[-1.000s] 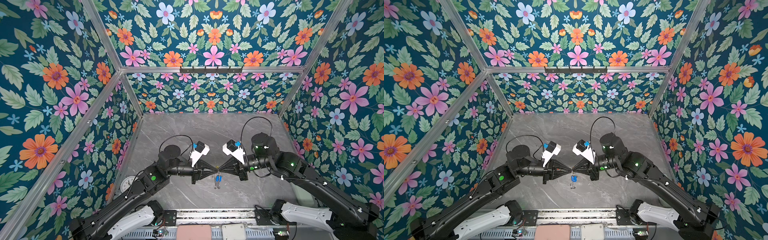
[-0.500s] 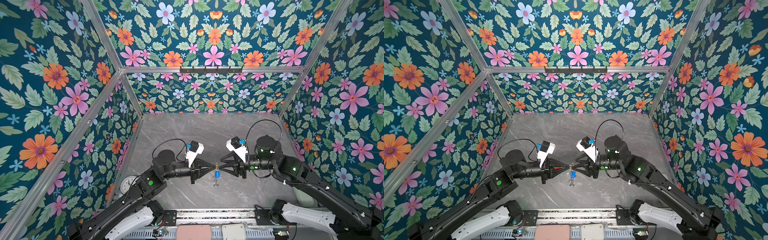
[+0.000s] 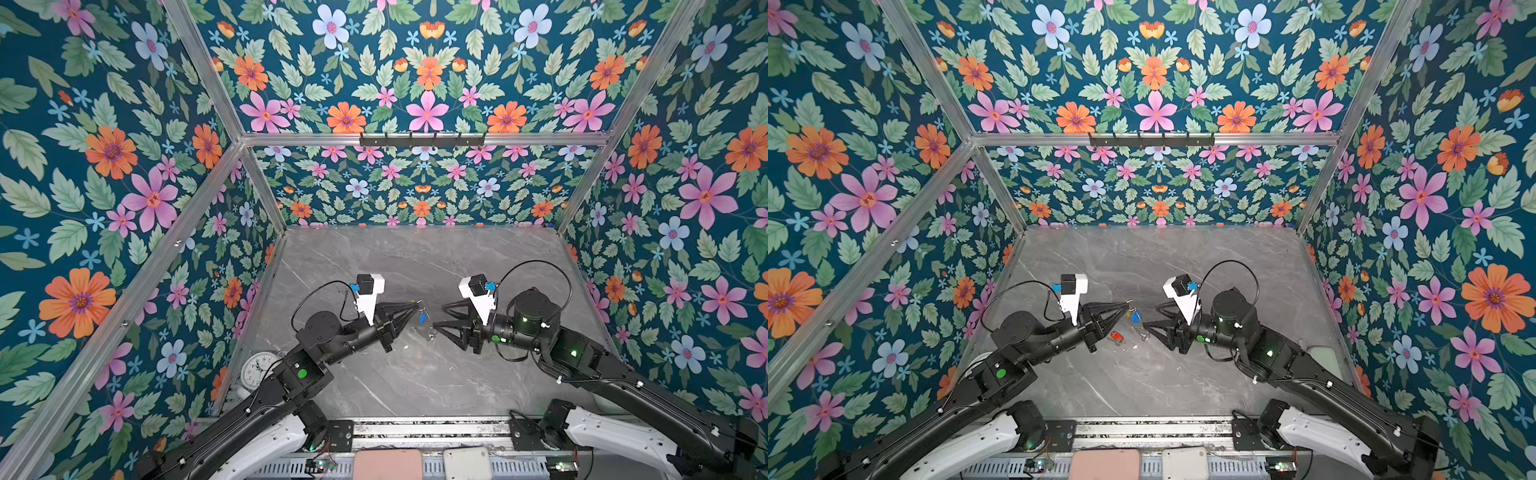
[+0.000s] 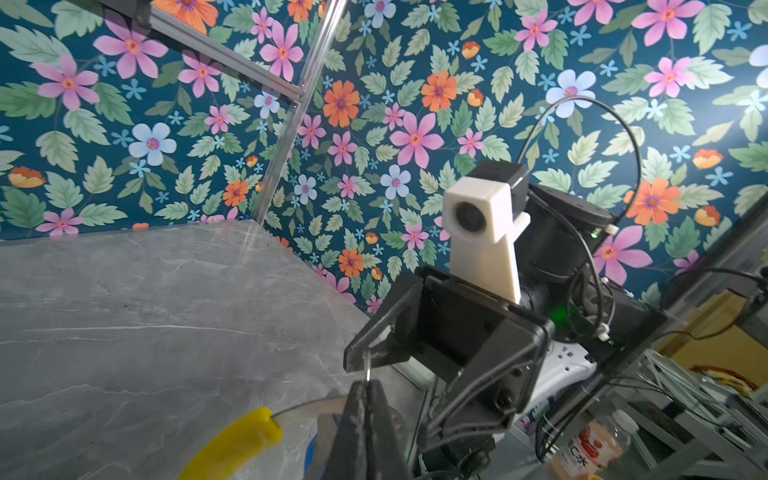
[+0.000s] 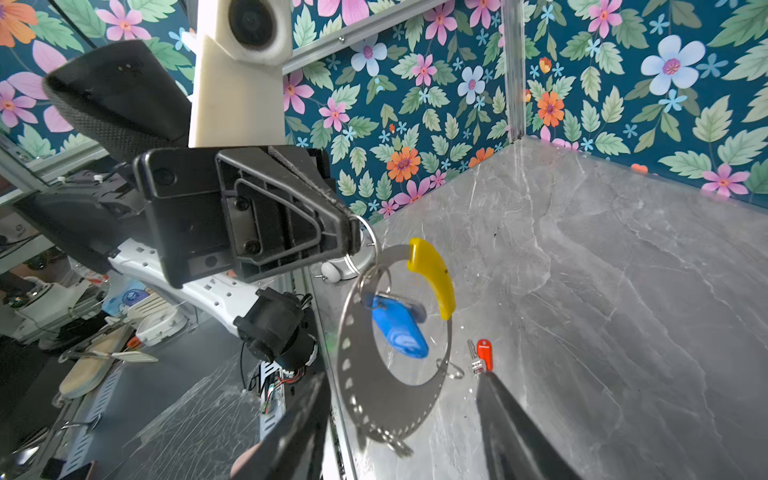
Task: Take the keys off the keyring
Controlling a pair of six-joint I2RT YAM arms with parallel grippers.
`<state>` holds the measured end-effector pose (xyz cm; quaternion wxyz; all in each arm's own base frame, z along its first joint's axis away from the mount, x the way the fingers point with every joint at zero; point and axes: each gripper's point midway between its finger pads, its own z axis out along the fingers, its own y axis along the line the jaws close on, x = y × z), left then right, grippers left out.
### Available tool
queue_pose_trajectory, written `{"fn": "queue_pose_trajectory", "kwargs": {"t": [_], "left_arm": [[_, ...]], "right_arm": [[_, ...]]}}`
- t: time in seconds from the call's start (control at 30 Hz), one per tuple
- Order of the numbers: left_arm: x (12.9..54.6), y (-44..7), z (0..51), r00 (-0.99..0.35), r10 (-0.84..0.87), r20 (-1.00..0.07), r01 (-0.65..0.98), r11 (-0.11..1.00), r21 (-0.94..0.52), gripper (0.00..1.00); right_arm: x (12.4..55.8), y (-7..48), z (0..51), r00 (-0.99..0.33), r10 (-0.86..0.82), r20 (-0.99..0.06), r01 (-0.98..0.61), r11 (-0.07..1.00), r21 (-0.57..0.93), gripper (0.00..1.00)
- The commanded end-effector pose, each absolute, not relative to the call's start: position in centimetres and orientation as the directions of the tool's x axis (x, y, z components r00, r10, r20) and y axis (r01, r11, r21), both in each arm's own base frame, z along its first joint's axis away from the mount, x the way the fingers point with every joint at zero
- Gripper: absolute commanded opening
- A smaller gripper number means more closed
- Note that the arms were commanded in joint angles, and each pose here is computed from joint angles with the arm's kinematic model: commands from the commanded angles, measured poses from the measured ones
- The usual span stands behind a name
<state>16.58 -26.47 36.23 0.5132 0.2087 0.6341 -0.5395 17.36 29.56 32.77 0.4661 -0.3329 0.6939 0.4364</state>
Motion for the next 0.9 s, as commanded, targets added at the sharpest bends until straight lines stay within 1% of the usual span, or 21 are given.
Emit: {"fn": "queue_pose_trajectory", "kwargs": {"t": [0.0, 0.23, 0.3, 0.37, 0.57, 0.8, 0.87], "left_arm": [[17.3, -26.0, 37.7, -0.354, -0.361, -0.863, 0.811, 0.34, -0.475, 0.0], [17.2, -26.4, 37.8, -0.366, -0.363, -0.857, 0.816, 0.318, -0.483, 0.0], [17.0, -26.4, 37.8, -0.368, -0.363, -0.856, 0.819, 0.31, -0.483, 0.0], [17.0, -26.5, 37.9, -0.369, -0.365, -0.855, 0.819, 0.307, -0.484, 0.0], [17.1, -26.5, 37.7, -0.373, -0.363, -0.854, 0.816, 0.309, -0.488, 0.0], [17.3, -26.6, 37.6, -0.378, -0.359, -0.853, 0.81, 0.318, -0.493, 0.0], [17.4, -26.7, 37.3, -0.383, -0.355, -0.853, 0.805, 0.324, -0.497, 0.0]], "right_arm": [[18.4, 30.0, 33.8, -0.302, -0.003, -0.953, -0.86, 0.433, 0.271, 0.58], [18.9, 30.7, 33.3, -0.291, -0.026, -0.956, -0.859, 0.448, 0.249, 0.59], [18.9, 31.0, 33.0, -0.296, -0.038, -0.955, -0.862, 0.441, 0.25, 0.57], [18.8, 31.3, 32.9, -0.299, -0.051, -0.953, -0.867, 0.431, 0.249, 0.51], [18.7, 31.6, 32.8, -0.299, -0.069, -0.952, -0.875, 0.417, 0.244, 0.27], [18.7, 31.7, 33.0, -0.295, -0.081, -0.952, -0.877, 0.418, 0.236, 0.08], [18.9, 31.6, 33.2, -0.293, -0.078, -0.953, -0.873, 0.427, 0.234, 0.01]]}}
